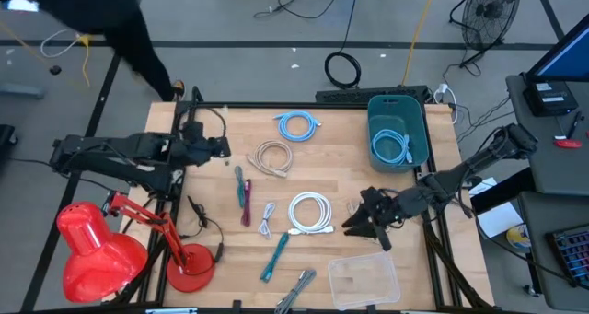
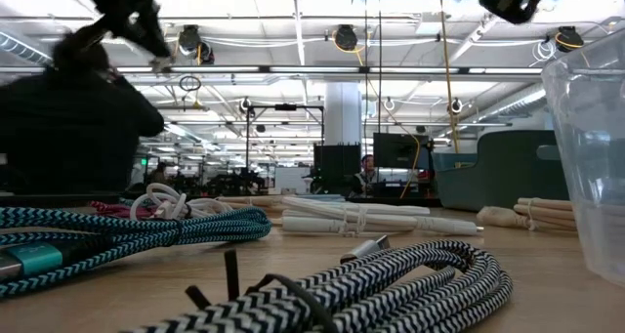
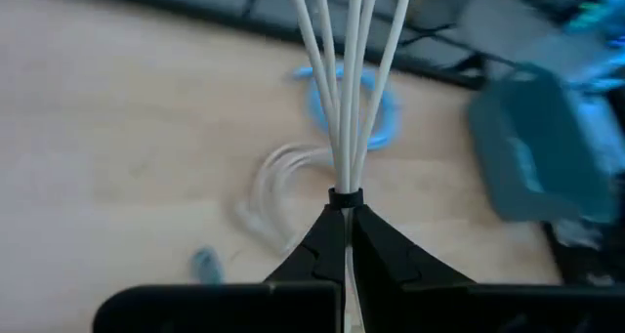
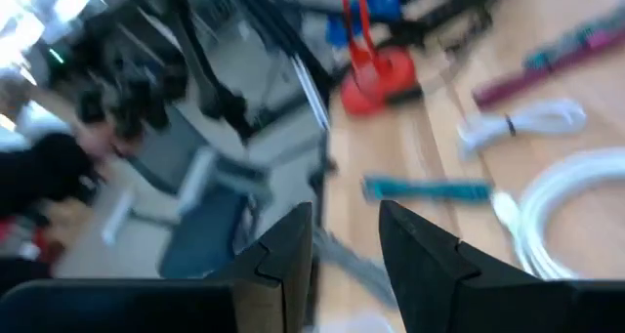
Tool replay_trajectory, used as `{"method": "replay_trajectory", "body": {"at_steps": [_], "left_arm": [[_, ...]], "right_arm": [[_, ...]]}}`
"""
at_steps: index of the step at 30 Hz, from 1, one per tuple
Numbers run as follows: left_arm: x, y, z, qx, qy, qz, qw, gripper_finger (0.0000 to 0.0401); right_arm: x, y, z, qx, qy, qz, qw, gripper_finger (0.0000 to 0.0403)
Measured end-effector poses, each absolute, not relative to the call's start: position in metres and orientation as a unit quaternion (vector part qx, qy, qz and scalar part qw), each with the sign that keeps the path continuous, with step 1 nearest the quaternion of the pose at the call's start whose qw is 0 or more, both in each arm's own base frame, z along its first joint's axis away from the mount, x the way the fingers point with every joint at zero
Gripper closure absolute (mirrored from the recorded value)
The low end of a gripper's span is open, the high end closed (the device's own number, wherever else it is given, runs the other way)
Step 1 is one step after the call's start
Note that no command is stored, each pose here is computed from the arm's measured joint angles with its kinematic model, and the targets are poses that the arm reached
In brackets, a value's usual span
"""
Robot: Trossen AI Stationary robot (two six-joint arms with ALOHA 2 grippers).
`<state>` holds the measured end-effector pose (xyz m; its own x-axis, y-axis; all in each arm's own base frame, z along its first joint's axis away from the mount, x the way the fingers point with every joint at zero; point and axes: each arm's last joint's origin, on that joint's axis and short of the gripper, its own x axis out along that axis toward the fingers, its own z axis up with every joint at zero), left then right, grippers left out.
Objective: Pick & Place USB Port
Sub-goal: Put the light brown charger cable into the transparent bin
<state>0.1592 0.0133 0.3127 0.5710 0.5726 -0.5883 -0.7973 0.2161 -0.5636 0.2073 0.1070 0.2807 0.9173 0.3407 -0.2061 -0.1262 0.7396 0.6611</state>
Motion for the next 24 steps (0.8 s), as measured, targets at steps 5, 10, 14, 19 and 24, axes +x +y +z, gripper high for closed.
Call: {"method": "replay_trajectory", "body": {"at_steps": [5, 10, 14, 19, 24], "left_arm": [[0.175, 0.013, 0.335, -0.410, 0.066, 0.367, 0.832, 0.0397], [0.195, 0.009, 0.348, -0.411, 0.033, 0.271, 0.869, 0.0397], [0.214, 0.000, 0.349, -0.405, 0.041, 0.189, 0.894, 0.0397], [0.238, -0.011, 0.341, -0.409, 0.058, 0.138, 0.900, 0.0397], [0.256, -0.018, 0.341, -0.408, 0.039, 0.081, 0.909, 0.0397]], "right_arm": [[0.216, 0.092, 0.298, 0.356, 0.055, 0.101, 0.927, 0.0289], [0.222, 0.074, 0.309, 0.334, -0.041, 0.010, 0.942, 0.0289], [0.230, 0.058, 0.308, 0.321, -0.064, -0.033, 0.944, 0.0288], [0.244, 0.047, 0.300, 0.350, -0.072, -0.057, 0.932, 0.0266], [0.263, 0.044, 0.293, 0.363, -0.096, -0.022, 0.927, 0.0228]]}}
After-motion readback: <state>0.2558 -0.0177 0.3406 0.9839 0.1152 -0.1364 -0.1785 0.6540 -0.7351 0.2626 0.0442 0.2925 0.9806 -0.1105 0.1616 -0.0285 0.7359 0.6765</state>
